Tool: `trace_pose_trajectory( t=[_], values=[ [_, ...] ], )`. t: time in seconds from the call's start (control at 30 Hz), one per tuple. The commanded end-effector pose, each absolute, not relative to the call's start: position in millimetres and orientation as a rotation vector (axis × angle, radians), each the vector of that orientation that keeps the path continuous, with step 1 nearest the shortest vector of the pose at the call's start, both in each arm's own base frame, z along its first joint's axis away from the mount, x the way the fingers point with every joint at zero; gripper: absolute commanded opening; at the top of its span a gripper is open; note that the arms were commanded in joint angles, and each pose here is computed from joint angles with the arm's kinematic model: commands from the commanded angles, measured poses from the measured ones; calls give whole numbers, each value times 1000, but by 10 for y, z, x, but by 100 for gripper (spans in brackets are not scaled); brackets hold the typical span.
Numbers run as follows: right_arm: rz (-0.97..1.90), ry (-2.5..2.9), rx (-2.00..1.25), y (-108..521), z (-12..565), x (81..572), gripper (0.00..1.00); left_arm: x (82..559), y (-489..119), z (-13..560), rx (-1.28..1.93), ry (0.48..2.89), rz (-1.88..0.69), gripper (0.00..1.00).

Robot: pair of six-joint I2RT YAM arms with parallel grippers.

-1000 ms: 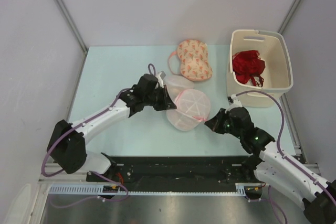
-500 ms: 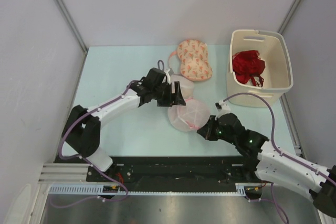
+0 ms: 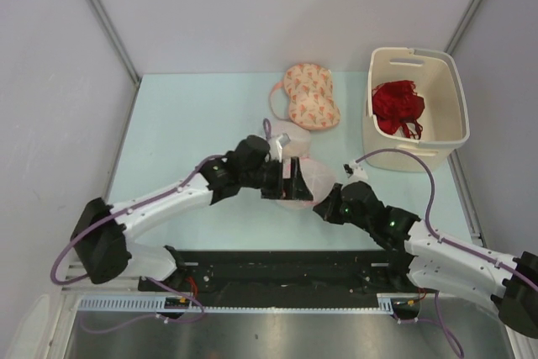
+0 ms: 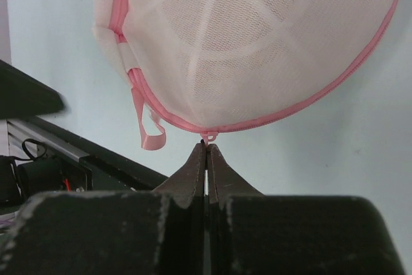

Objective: Unzip the laundry bag and remove the bra

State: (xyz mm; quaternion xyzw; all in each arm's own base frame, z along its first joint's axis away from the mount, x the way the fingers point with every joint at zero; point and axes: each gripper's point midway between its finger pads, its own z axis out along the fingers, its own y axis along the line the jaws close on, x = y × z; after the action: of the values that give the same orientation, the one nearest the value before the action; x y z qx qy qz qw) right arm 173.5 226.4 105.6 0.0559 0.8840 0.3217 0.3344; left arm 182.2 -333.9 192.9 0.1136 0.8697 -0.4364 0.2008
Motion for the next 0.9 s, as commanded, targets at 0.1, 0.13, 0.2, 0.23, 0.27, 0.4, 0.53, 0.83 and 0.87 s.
trace_pose_trajectory(
  t=[0.1, 0.13, 0.2, 0.23, 0.27, 0.4, 0.53, 0.83, 0.87],
  values=[
    [868, 2226, 185, 2286, 1289, 1834, 0, 1761, -3621, 1546, 60, 2590, -1258, 92],
    [868, 2226, 181, 2280, 1293, 1824, 0, 1799, -3645, 1542, 45, 2580, -1258, 92],
    [867, 2229, 180, 2272, 1290, 1814, 0, 1846, -3665, 1525, 18, 2587, -1238, 91],
    [866, 2231, 178, 2269, 1289, 1806, 0, 1890, -3698, 1513, 7, 2586, -1229, 92],
    [868, 2230, 176, 2270, 1292, 1804, 0, 1909, -3707, 1515, 0, 2580, -1228, 91],
    [869, 2230, 172, 2269, 1298, 1785, 0, 1987, -3727, 1400, -46, 2592, -1186, 84],
    [860, 2235, 160, 2250, 1290, 1765, 0, 2015, -3717, 1275, -70, 2623, -1143, 57],
    [730, 2280, 131, 1943, 1164, 1726, 0, 2115, -3516, 1336, -84, 2594, -1073, 0],
    [716, 2280, 134, 1904, 1162, 1742, 0, 2109, -3494, 1351, -72, 2589, -1074, 1]
  ],
)
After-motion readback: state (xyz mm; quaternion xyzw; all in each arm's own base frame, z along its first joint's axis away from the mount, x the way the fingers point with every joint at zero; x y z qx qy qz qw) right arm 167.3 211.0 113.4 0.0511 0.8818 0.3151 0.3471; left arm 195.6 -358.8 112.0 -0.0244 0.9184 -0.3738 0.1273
